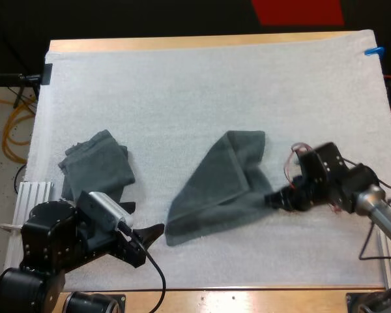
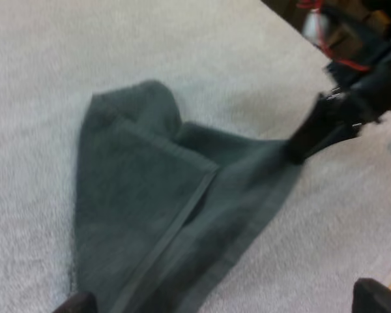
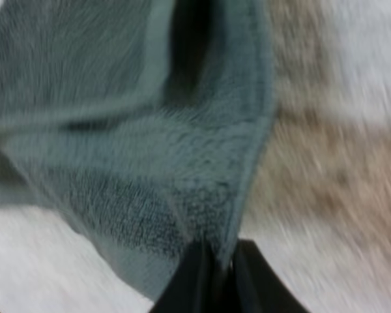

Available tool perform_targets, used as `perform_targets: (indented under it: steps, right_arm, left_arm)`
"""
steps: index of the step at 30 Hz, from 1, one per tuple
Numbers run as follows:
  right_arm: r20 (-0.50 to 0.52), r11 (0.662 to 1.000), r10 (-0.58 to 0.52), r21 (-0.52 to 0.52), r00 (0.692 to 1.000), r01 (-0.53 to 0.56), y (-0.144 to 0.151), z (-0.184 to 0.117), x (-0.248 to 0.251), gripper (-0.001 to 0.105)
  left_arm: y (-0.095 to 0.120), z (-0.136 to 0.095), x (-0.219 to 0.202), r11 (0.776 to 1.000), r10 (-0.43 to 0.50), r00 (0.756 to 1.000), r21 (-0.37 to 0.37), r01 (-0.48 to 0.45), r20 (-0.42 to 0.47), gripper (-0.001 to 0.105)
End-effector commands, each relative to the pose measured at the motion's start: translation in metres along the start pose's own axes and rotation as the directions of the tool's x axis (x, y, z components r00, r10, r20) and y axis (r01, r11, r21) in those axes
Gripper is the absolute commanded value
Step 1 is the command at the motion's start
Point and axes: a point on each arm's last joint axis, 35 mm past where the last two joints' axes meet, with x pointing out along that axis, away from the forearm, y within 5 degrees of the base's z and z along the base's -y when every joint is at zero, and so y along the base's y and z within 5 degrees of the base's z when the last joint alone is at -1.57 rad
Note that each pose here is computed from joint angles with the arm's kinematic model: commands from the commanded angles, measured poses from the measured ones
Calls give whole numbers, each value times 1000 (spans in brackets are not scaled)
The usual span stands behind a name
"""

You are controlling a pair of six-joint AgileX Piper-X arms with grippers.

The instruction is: Pick towel from pile fold and stack

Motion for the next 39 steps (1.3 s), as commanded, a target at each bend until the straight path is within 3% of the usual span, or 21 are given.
perform_targets:
  steps: [1, 8, 14, 17, 24, 32, 34, 39]
  right_arm:
    - [-48, 1000, -24, -15, 999, 23, 2, -12, -3, 0]
    - [-111, 999, -12, 45, 994, 17, 3, -53, -1, 0]
    - [-123, 996, -12, 84, 992, 23, 1, -76, -1, 0]
    - [-109, 997, -12, 78, 994, 21, 2, -79, -3, 0]
    - [-58, 997, -11, 81, 998, 16, 5, -78, -9, 0]
    - [-56, 997, -11, 80, 998, 15, 5, -78, -9, 0]
    - [-56, 997, -11, 80, 998, 15, 5, -78, -9, 0]
    - [-51, 997, -11, 78, 999, 15, 5, -77, -9, 0]
  left_arm:
    - [1, -3, 2, 1000, -8, 1000, -1, 8, -12, 73]
    - [3, -10, 13, 1000, 4, 997, 16, -3, -73, 73]
    - [9, -11, 41, 994, 112, 974, 37, -107, -199, 70]
    - [13, -9, 64, 994, 109, 946, 32, -104, -307, 67]
    - [19, -13, 130, 995, 104, 842, 49, -92, -530, 66]
    - [24, -25, 182, 980, 201, 768, 123, -160, -607, 66]
    - [26, -30, 191, 972, 235, 738, 146, -184, -632, 66]
    - [30, -38, 210, 969, 248, 711, 166, -184, -658, 66]
